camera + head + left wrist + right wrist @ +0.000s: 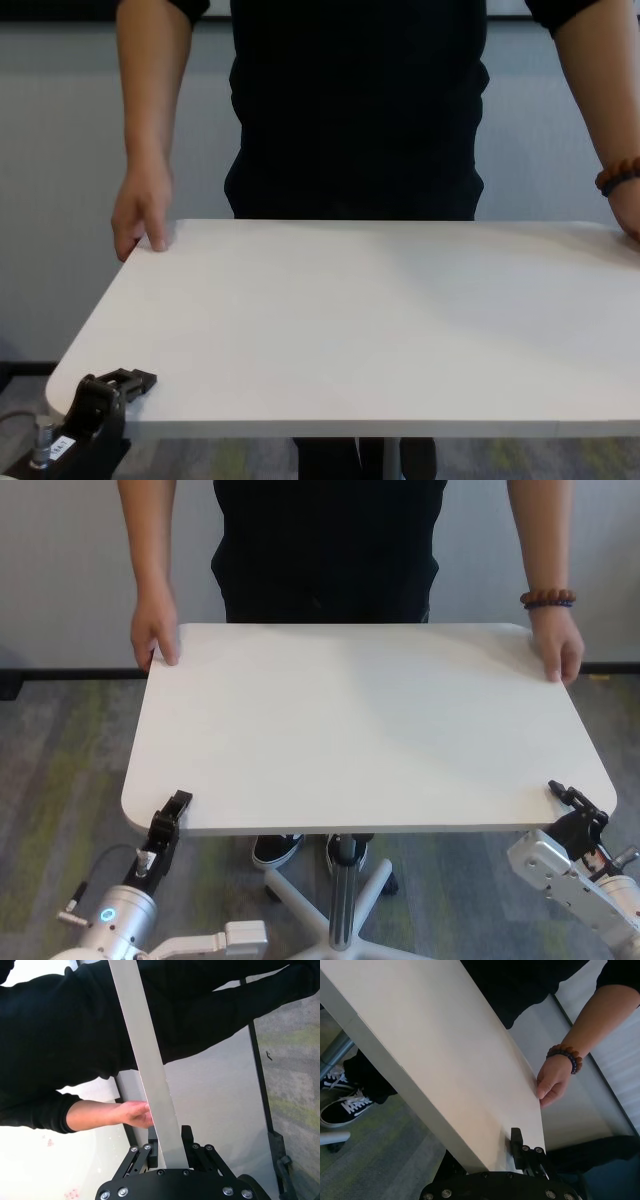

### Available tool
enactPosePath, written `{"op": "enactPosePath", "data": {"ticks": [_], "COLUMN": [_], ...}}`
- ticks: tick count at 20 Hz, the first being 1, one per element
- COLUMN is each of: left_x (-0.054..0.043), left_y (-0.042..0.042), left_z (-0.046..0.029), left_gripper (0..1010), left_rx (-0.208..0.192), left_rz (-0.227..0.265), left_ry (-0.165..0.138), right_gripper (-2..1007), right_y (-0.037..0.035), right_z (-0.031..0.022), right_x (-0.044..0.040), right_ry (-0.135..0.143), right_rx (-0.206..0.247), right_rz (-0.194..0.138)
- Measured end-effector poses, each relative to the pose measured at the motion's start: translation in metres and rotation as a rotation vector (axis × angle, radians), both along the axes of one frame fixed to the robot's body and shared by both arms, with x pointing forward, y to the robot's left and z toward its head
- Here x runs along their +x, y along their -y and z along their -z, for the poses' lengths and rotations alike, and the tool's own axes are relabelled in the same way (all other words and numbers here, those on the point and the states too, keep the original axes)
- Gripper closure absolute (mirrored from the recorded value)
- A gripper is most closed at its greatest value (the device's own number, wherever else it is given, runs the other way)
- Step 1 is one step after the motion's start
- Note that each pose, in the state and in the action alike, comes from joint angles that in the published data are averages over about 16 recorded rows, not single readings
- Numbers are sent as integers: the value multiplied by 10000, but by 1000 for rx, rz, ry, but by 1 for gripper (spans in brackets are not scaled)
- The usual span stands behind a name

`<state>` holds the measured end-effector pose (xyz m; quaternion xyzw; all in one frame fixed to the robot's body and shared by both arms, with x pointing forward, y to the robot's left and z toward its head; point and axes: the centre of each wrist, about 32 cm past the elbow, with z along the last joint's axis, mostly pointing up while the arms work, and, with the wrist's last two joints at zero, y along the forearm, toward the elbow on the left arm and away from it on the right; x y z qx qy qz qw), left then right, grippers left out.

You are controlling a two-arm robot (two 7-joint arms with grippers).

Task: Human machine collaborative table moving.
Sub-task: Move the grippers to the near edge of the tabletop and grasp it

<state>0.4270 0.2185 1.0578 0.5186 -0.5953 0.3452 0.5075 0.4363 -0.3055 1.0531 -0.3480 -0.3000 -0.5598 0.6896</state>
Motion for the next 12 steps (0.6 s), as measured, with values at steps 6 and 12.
{"op": "enactPosePath", "data": {"ticks": [6, 12], "left_x": [0, 0], "left_y": [0, 0], "left_z": [0, 0], "left_gripper": [719, 720], "left_rx": [0, 0], "left_rz": [0, 0], "left_ry": [0, 0], "right_gripper": [608, 608], "right_y": [0, 0], "right_z": [0, 0], "right_x": [0, 0], "right_ry": [0, -1], "right_rx": [0, 1], "right_rz": [0, 0]}}
